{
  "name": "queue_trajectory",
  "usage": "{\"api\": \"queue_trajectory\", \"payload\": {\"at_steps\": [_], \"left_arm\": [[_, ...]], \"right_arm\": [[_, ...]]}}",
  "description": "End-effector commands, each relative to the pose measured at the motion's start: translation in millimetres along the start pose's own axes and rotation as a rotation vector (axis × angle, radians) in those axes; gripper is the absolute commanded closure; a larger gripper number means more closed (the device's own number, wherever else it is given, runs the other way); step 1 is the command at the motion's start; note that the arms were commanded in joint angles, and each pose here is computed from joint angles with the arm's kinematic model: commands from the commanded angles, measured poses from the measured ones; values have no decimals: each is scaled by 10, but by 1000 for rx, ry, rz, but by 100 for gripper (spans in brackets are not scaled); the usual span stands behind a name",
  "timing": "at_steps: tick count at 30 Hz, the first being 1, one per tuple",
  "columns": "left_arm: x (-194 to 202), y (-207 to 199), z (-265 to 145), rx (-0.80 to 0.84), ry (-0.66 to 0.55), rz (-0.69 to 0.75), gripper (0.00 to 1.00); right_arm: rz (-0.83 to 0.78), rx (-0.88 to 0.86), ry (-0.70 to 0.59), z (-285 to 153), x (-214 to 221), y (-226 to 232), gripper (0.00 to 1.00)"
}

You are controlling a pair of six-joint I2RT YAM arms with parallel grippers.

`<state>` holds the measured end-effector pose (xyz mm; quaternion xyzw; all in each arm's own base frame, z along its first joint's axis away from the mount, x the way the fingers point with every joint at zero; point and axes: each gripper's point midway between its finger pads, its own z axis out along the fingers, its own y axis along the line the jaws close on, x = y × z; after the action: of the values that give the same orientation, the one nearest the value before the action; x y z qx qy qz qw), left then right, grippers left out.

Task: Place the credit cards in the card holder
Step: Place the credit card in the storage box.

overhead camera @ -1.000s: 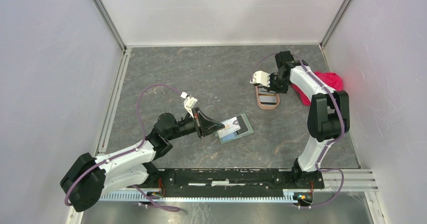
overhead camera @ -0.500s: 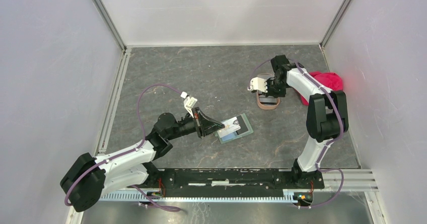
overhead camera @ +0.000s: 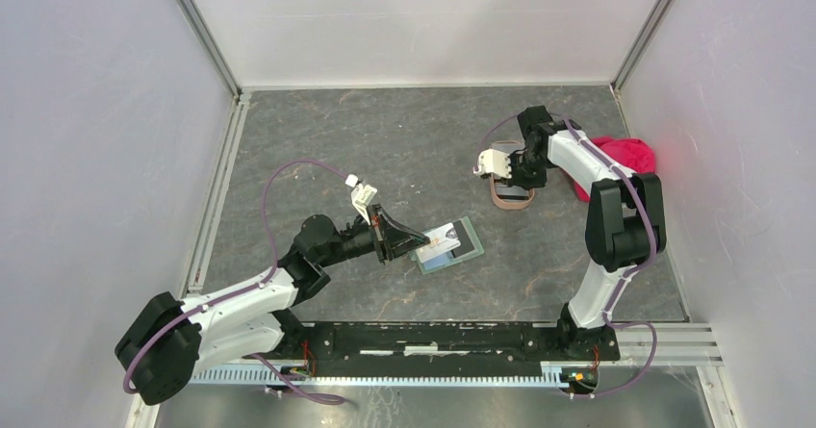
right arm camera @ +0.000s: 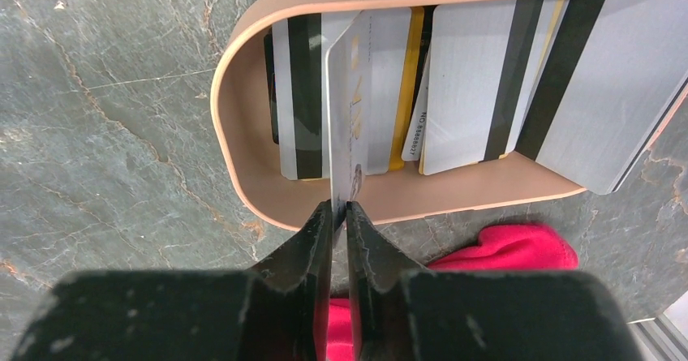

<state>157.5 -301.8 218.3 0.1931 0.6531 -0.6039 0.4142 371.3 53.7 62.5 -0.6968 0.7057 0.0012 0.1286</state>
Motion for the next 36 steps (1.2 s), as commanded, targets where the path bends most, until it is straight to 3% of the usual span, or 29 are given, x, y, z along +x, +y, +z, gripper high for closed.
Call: {"api": "queue_trajectory", "payload": {"at_steps": [1, 10, 13, 22, 25, 31, 36], "left_arm": [[-197, -173, 40, 64, -36, 71, 98], [-207, -199, 41, 76, -39, 72, 98], [-205, -201, 40, 77, -37, 72, 98], [-179, -192, 55, 81, -26, 66, 98], [-161, -191, 64, 93, -25, 60, 98], [-173, -247, 117, 126, -9, 35, 98], [-107, -160, 246, 91, 76, -31, 98]], "right_arm": [[-13, 9, -42, -90, -125, -77, 83], [-18, -39, -54, -58, -132, 56, 82], [-28, -62, -66, -62, -142, 125, 72], [-9, -18, -171, -366, -343, 154, 68], [32, 16, -305, -579, -556, 220, 64], [86, 26, -767, -1024, -1250, 700, 52], [79, -133, -1066, -1368, -1617, 1188, 36]]}}
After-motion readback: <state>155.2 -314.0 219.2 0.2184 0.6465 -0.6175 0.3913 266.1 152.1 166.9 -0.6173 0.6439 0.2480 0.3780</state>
